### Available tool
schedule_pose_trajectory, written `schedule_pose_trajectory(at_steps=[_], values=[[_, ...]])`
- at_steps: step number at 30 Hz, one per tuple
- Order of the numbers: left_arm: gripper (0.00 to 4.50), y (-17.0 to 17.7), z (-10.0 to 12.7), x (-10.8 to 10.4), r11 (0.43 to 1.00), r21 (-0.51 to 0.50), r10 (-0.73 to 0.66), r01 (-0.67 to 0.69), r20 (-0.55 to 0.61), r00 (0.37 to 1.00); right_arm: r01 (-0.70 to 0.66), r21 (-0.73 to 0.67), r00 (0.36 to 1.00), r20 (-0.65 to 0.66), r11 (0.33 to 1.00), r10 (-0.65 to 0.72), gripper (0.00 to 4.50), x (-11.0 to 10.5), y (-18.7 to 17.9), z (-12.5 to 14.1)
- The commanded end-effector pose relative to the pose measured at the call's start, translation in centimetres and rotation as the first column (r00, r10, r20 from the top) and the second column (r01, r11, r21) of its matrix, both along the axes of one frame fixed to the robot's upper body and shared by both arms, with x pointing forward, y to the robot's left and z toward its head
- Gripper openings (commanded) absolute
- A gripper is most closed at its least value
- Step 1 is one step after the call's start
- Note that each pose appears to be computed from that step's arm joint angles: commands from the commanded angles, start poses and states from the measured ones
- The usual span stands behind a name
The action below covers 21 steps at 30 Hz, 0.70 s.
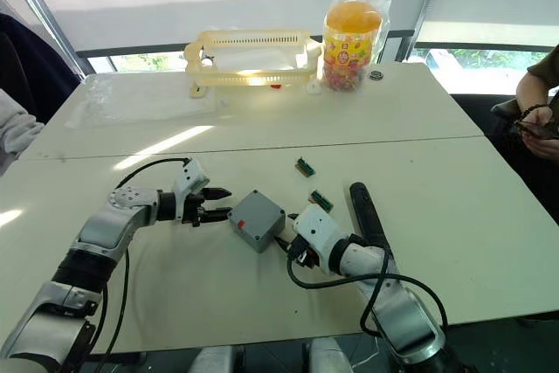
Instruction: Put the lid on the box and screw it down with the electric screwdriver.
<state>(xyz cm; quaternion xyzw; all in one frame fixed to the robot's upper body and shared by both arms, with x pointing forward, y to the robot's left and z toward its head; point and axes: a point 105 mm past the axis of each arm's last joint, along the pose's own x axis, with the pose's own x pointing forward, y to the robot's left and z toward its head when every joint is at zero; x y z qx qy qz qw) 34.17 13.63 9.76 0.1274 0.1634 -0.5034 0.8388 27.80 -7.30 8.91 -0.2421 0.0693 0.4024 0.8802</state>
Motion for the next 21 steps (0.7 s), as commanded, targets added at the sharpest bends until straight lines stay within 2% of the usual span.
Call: schedule_pose_trajectory(at_steps=[1,15,21], values=[[3.06,-0.7,0.8,-0.9,0.999,0.002,-0.042,0.042,0.024,0.999,-0.02,0.011,0.999,0.051,1.0,0.019,2.51,0.5,0.4,1.1],[3.06,-1.5,0.1,-3.8,0.995,-0.006,-0.096,0.096,-0.035,0.995,-0.061,-0.008,0.995,0.073,0.998,0.061,2.51,1.5,-0.1,1.8],[3.06,-1.7,0.0,-4.1,0.995,-0.01,-0.096,0.095,-0.048,0.994,-0.072,-0.005,0.995,0.062,0.997,0.072,2.51,1.5,0.0,1.6]])
